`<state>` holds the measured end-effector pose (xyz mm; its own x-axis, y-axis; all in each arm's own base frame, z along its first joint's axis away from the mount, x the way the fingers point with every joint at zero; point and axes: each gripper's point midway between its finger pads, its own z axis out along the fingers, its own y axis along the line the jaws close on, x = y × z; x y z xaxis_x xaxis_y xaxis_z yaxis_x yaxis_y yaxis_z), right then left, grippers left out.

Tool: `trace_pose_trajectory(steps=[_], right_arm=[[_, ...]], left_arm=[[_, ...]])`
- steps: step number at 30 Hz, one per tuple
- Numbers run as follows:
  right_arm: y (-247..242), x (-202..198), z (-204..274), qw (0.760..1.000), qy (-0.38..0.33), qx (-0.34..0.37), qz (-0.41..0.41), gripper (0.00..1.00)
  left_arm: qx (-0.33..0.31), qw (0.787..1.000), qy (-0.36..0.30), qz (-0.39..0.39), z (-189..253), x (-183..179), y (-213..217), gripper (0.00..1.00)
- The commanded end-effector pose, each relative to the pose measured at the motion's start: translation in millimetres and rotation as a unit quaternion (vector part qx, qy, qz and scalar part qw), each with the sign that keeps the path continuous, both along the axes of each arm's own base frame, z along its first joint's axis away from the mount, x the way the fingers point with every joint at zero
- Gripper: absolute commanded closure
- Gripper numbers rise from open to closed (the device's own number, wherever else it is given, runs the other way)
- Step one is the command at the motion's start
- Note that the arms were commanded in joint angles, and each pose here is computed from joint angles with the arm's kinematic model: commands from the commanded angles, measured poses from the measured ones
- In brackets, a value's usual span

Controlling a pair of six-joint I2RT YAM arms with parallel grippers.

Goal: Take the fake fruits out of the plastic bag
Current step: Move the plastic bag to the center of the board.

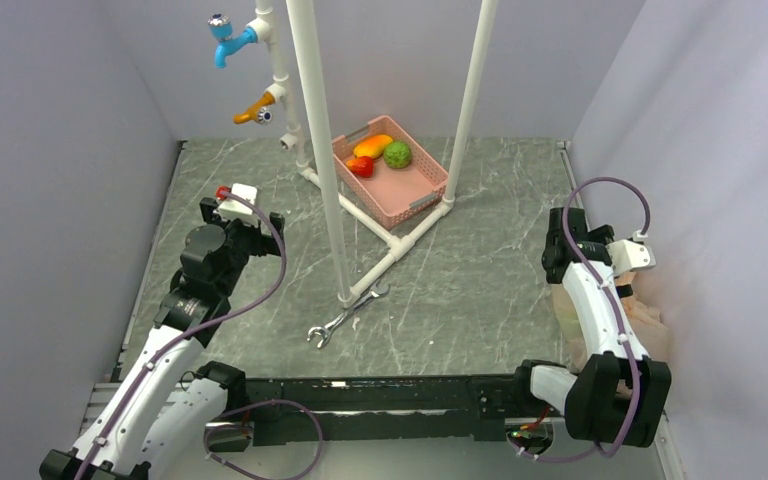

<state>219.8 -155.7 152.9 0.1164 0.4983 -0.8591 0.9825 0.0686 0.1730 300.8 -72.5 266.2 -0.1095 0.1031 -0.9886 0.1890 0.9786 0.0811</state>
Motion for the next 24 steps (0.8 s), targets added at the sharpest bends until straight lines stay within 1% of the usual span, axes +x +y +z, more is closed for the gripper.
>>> trace_pose_trajectory(steps=[1,4,8,15,22,24], right_arm=[[0.9,-1.0,-8.1,1.0,-0.012,0.011,-0.013,0.01],[4.2,-0.2,-11.7,1.0,-0.011,0.021,-0.006,0.02],[13.5,4.6,-15.6,0.999,-0.006,0.035,0.028,0.02],[20.5,-2.9,-1.3,0.998,-0.008,0.047,0.046,0.01],[34.2,-12.6,-22.9,0.995,-0.005,0.085,0.061,0.01],[32.9,-14.4,-25.0,0.995,-0.007,0.08,0.06,0.01]], left_arm=[[0.002,1.0,-0.024,0.007,20.8,1.3,1.3,0.01],[0.004,1.0,-0.019,0.006,18.8,2.1,0.5,0.01],[0.003,1.0,-0.016,0.005,19.0,2.8,-0.2,0.01],[0.006,1.0,-0.012,0.0,16.3,3.2,-4.7,0.01],[0.014,1.0,0.002,-0.003,10.8,4.0,-9.0,0.01],[0.016,1.0,0.001,-0.003,9.9,3.4,-10.1,0.01]])
